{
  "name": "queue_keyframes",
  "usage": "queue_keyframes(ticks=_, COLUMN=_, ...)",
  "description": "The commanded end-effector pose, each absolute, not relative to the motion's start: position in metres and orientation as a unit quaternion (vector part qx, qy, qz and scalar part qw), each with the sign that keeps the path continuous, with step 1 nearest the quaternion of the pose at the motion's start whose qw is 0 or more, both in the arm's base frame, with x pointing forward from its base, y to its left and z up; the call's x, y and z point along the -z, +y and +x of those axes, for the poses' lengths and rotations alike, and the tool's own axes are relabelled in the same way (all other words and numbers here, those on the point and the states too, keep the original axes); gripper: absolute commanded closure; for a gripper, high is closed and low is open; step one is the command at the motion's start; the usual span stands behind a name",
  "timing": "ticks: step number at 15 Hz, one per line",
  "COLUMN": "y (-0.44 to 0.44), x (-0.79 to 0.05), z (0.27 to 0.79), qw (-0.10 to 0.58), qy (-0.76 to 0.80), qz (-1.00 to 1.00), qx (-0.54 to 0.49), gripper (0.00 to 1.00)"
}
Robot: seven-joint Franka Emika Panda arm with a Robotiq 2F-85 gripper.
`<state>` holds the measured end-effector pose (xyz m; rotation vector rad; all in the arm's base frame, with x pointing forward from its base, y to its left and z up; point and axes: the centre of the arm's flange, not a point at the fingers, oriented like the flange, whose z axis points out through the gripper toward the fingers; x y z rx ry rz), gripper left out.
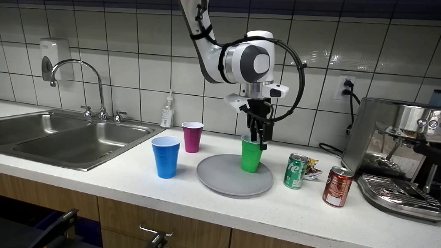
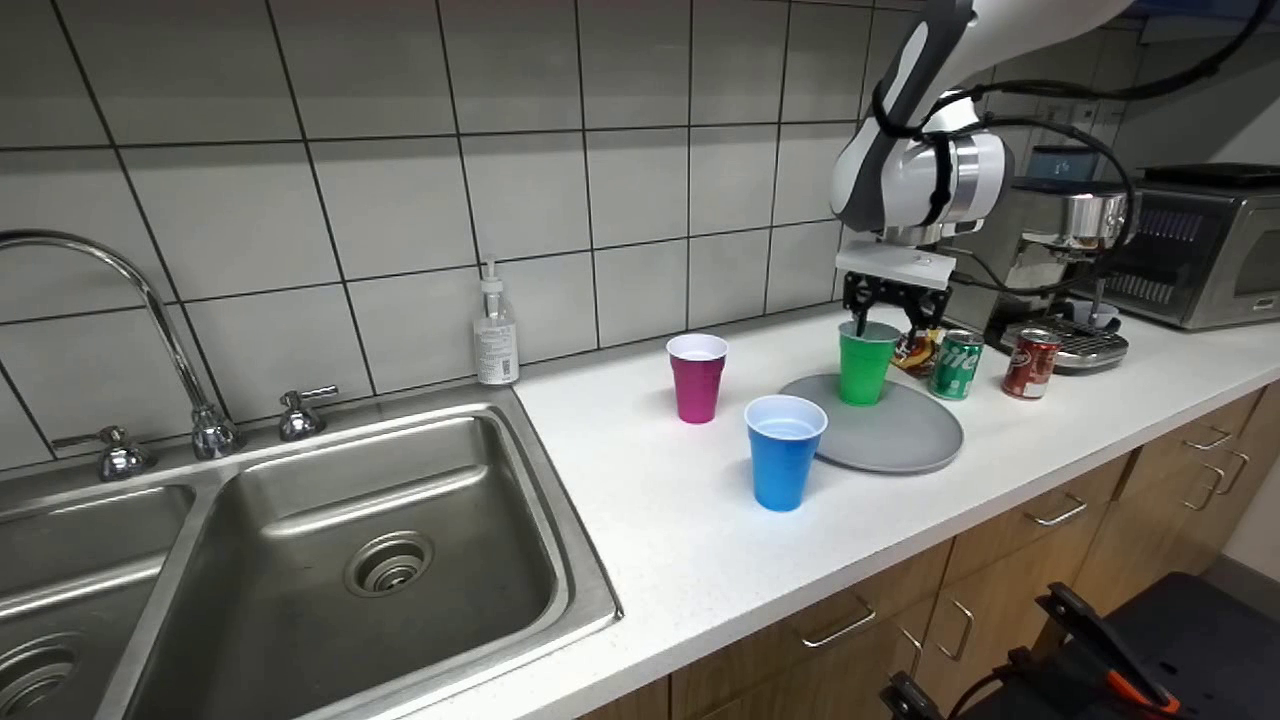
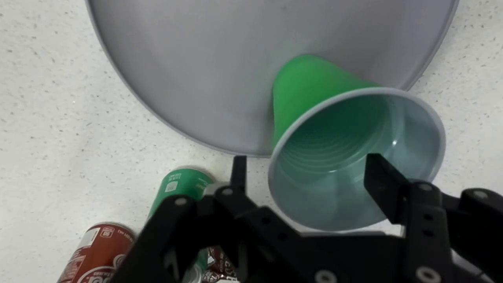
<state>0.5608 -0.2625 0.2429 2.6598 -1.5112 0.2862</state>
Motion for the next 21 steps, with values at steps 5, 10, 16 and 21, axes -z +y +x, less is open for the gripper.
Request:
queue_keyframes(ticks=5, y=-0.243, x=-0.290, z=0.532, qw=0.013, qy=-0.467, qz=0.873, qx=-0.136, gripper=0.00)
queue_keyframes(ticks=10, y=-0.220, x=-0.302, z=0.528, qw=-0.001, qy=-0.434, qz=0.891, qx=-0.132, gripper=0.00)
queue_keyframes(ticks=16, y=-0.181, x=-0.307, z=0.536, qw=-0.014, qy=-0.373, qz=0.919, qx=-0.127, gripper=0.00)
queue_keyframes(ticks=21, y=-0.145, x=-0.307, z=0.548, qw=-0.023, qy=-0.317, qz=0.940, qx=-0.126, gripper=0.00)
